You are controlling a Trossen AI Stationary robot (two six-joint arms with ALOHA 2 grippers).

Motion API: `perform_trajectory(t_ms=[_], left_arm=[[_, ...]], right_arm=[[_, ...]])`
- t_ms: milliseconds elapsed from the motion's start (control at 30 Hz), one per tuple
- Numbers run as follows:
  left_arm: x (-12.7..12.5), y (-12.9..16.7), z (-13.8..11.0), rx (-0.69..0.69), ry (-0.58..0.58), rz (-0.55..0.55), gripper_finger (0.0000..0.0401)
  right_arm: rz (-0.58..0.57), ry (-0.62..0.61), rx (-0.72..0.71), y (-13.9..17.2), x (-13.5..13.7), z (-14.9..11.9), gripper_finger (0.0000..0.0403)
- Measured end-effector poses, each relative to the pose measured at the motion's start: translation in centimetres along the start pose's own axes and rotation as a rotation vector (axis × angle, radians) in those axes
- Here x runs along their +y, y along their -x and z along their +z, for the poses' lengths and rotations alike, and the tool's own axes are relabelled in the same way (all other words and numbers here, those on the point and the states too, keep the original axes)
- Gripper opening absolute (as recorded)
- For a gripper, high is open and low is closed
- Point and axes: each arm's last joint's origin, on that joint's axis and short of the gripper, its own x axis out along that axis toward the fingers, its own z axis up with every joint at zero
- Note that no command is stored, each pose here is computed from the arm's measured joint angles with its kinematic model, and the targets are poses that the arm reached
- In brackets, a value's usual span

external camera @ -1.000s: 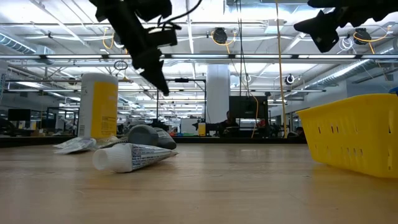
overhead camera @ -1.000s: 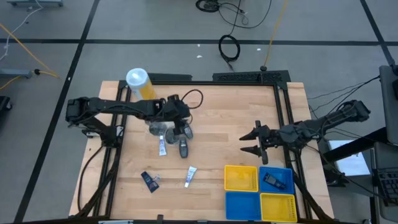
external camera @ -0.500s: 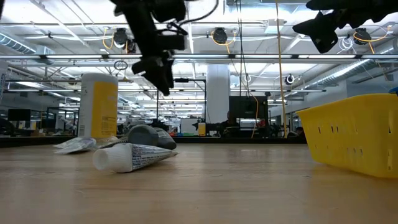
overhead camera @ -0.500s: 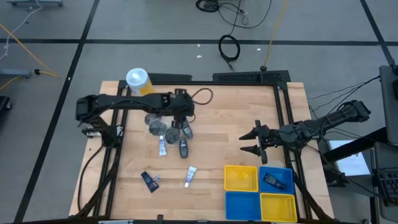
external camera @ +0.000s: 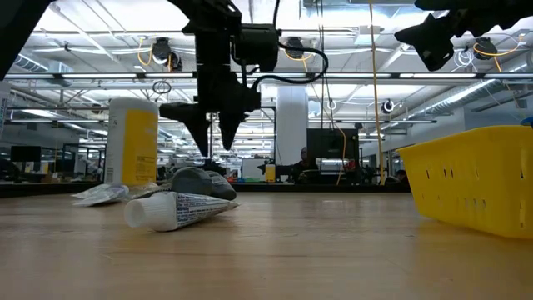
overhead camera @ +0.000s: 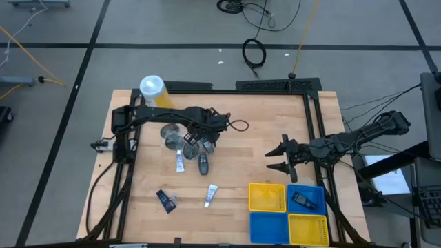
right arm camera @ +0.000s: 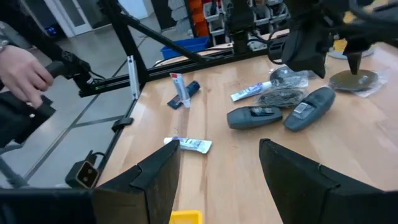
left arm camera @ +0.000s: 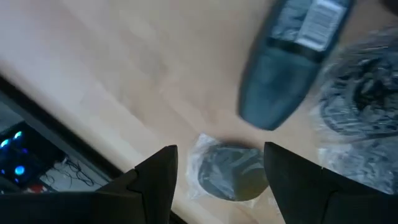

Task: Pick & Place Travel size toiletries
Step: Put the black deodorant into the bottom yellow bin

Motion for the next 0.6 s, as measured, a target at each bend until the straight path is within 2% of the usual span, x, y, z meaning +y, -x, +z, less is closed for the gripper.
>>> perform_trajectory(t_ms=[267,600], left_arm=[[-0.9,-0.2,1.5,-0.036,-0.110,-0.039,0.0234],[-1.3,-1.8,2.3,-0.005,-0.140,-0.087,0.0234]], right_arm=[[0.010,0.000,0.007,0.0,0.0,0.0,0.0212],[0.007,0.002,0.019,0.0,0.0,-0.2,0.0212]])
